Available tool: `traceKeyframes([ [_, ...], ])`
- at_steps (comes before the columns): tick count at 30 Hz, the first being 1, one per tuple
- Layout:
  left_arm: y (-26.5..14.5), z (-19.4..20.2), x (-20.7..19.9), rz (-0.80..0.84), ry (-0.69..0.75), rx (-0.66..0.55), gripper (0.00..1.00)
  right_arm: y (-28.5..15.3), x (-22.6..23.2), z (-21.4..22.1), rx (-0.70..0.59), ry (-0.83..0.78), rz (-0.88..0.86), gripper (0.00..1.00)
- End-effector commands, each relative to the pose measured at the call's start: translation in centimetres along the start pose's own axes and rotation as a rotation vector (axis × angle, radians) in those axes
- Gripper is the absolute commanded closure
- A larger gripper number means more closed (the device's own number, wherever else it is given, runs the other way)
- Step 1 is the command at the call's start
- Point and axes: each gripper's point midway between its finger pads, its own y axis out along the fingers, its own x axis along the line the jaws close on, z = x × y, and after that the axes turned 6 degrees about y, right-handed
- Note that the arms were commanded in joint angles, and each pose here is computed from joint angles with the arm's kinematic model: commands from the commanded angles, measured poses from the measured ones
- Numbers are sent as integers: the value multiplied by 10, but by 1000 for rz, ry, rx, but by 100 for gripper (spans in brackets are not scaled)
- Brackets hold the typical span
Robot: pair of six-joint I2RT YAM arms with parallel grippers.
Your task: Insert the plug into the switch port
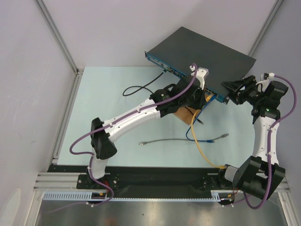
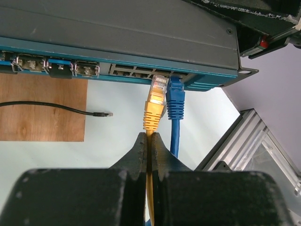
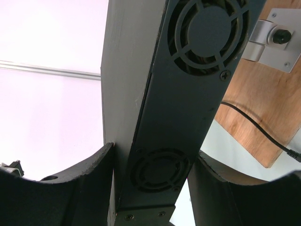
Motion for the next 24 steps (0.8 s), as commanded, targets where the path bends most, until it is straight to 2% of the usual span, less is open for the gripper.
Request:
traceKeyframes([
  [1,-5,-19,-1,16,-53,-55,100,8,18,28,114,-136,-100,100],
  [16,4,-2,9,0,-85,-7,100,10,20,28,112,-103,-114,100],
  [24,4,-4,14,-3,-90,-9,100,9,20,31,112,-147,-115,100],
])
